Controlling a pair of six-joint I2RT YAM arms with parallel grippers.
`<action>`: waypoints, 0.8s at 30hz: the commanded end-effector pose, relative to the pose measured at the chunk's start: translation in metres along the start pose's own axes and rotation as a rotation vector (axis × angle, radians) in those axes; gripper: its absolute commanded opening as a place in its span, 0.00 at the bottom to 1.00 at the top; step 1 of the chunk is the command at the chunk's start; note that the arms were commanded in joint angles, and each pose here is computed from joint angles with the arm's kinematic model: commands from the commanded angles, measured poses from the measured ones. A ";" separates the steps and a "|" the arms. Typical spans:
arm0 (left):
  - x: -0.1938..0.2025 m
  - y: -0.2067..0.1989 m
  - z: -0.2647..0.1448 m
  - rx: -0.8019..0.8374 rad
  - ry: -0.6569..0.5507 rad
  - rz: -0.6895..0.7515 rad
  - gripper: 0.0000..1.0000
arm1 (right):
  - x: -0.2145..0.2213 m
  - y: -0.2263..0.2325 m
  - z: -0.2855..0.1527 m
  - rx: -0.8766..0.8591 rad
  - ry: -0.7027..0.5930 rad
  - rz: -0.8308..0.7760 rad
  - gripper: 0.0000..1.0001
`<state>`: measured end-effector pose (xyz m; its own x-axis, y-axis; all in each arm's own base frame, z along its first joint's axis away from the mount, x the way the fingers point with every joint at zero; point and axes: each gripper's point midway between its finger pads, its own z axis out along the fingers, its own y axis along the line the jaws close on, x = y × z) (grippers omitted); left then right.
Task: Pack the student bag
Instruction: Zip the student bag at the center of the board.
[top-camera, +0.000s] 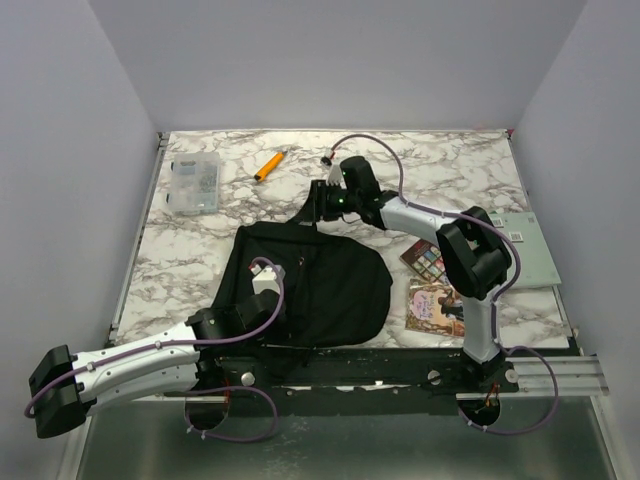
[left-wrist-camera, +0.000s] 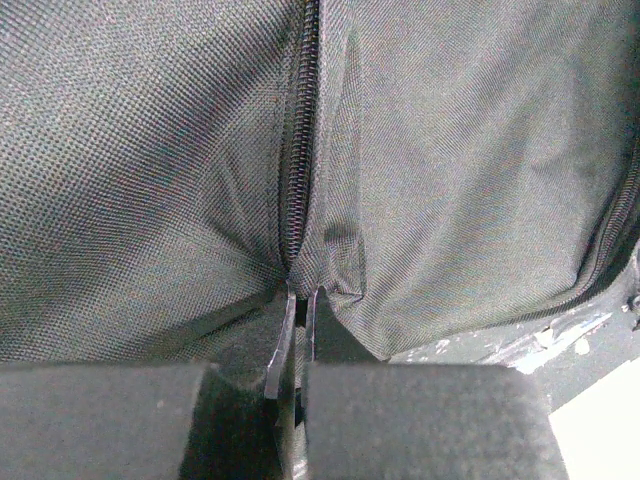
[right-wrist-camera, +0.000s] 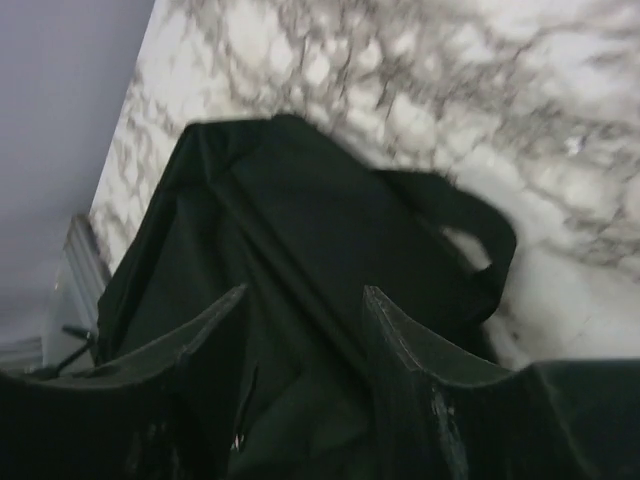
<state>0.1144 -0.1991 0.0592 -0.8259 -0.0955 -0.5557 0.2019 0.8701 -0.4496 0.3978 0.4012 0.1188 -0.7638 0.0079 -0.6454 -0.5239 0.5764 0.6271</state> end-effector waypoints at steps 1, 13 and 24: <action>0.013 -0.009 0.001 0.063 0.049 -0.008 0.00 | 0.031 0.039 -0.025 -0.219 0.107 -0.089 0.55; 0.010 -0.012 0.000 0.081 0.035 -0.022 0.00 | 0.071 0.051 -0.016 -0.340 0.225 -0.137 0.60; 0.010 -0.013 -0.001 0.084 0.037 -0.030 0.00 | 0.100 0.050 -0.010 -0.335 0.285 -0.151 0.49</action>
<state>0.1113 -0.2039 0.0579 -0.8326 -0.1091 -0.5431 0.2052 0.8499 -0.4854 0.3035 0.4222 0.1007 -0.7212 -0.2725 -0.6368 -0.6926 0.2752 0.6667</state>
